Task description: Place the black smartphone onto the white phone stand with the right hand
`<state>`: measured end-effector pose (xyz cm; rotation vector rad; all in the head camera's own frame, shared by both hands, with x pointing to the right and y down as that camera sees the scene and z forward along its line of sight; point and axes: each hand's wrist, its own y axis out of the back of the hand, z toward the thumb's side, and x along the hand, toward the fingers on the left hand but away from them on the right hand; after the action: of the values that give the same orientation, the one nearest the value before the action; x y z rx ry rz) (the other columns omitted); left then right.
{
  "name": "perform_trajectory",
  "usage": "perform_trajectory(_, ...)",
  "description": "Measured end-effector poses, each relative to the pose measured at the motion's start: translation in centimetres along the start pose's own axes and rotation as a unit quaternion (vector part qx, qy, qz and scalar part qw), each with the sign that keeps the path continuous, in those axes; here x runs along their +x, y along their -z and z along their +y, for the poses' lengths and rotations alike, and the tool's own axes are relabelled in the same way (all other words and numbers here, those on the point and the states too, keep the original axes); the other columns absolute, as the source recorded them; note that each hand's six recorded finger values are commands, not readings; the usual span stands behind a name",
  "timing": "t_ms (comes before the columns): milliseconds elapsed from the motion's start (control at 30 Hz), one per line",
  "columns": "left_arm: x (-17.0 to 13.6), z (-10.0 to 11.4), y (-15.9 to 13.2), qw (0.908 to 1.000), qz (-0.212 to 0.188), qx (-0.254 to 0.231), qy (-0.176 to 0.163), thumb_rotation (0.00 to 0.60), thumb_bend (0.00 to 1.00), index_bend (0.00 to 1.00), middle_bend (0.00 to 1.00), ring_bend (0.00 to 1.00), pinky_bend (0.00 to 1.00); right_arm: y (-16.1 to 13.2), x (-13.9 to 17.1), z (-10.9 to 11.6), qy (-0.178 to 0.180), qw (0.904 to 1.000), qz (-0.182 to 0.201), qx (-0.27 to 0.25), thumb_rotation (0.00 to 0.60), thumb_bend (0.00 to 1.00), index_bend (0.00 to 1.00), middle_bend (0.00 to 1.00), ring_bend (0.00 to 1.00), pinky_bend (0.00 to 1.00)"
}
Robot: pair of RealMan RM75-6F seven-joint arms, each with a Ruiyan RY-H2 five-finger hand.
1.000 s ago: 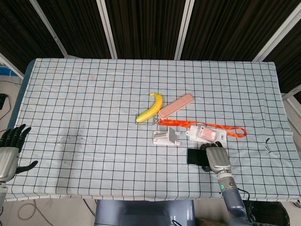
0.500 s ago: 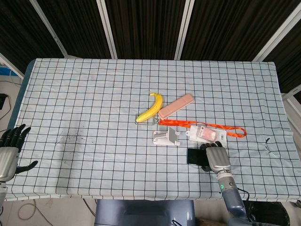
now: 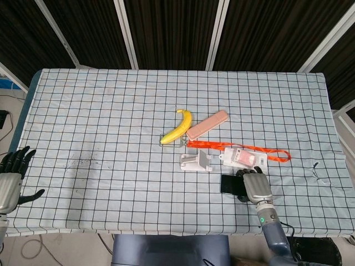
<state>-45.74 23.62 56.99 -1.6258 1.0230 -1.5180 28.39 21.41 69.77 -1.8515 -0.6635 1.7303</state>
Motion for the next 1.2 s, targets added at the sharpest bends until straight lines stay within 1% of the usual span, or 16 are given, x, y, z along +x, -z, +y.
perform_trajectory(67,0.0,0.0,0.0,1.0,0.0,0.0,0.0,0.6,0.0,0.0,0.0,0.0,0.0,0.0,0.1,0.1,0.001,1.0,0.0,-0.002,0.6,0.66,0.49,0.53,0.41,0.18)
perform_trajectory(267,0.0,0.0,0.0,1.0,0.0,-0.001,0.0,0.6,0.0,0.0,0.0,0.0,0.0,-0.2,0.4,0.8,0.011,0.9997,0.008,-0.018,0.6,0.67,0.5,0.54,0.42,0.19)
perform_trajectory(500,0.0,0.0,-0.1,1.0,-0.002,-0.001,-0.002,0.6,0.0,0.0,0.0,0.0,0.0,-0.7,0.9,2.8,0.037,0.9975,0.027,-0.055,0.6,0.67,0.5,0.54,0.42,0.21)
perform_trajectory(667,-0.1,0.0,-0.1,1.0,-0.003,-0.001,-0.003,0.6,0.0,0.0,0.0,0.0,0.0,-0.5,1.1,4.9,0.069,0.9928,0.041,-0.089,0.6,0.67,0.5,0.53,0.42,0.21)
perform_trajectory(800,0.0,0.0,-0.2,1.0,-0.004,-0.002,-0.005,0.6,0.0,0.0,0.0,0.0,0.0,-0.3,1.0,6.5,0.092,0.9859,0.054,-0.128,0.6,0.63,0.5,0.53,0.42,0.21)
perform_trajectory(900,0.0,0.0,-0.2,1.0,-0.004,-0.001,-0.005,0.6,0.0,0.0,0.0,0.0,0.0,-0.4,0.8,7.5,0.106,0.9757,0.068,-0.18,0.6,0.61,0.5,0.53,0.42,0.21)
perform_trajectory(1000,0.0,0.0,-0.2,1.0,-0.003,-0.002,-0.006,0.6,0.0,0.0,0.0,0.0,0.0,-0.6,0.5,8.4,0.116,0.9595,0.085,-0.242,0.6,0.6,0.5,0.53,0.42,0.21)
perform_trajectory(1100,0.0,-0.1,-0.1,1.0,-0.001,-0.003,-0.006,0.6,0.0,0.0,0.0,0.0,0.0,-0.8,0.0,9.0,0.119,0.9384,0.105,-0.307,0.6,0.59,0.5,0.53,0.41,0.21)
perform_trajectory(1133,0.0,-0.1,-0.1,1.0,-0.001,-0.003,-0.005,0.6,0.0,0.0,0.0,0.0,0.0,-1.0,-0.2,9.2,0.12,0.9288,0.113,-0.332,0.6,0.59,0.5,0.53,0.41,0.21)
perform_trajectory(1200,0.0,-0.1,-0.1,1.0,-0.001,-0.001,-0.005,0.6,0.0,0.0,0.0,0.0,0.0,-1.2,-0.6,9.4,0.12,0.9134,0.125,-0.368,0.6,0.59,0.5,0.52,0.4,0.21)
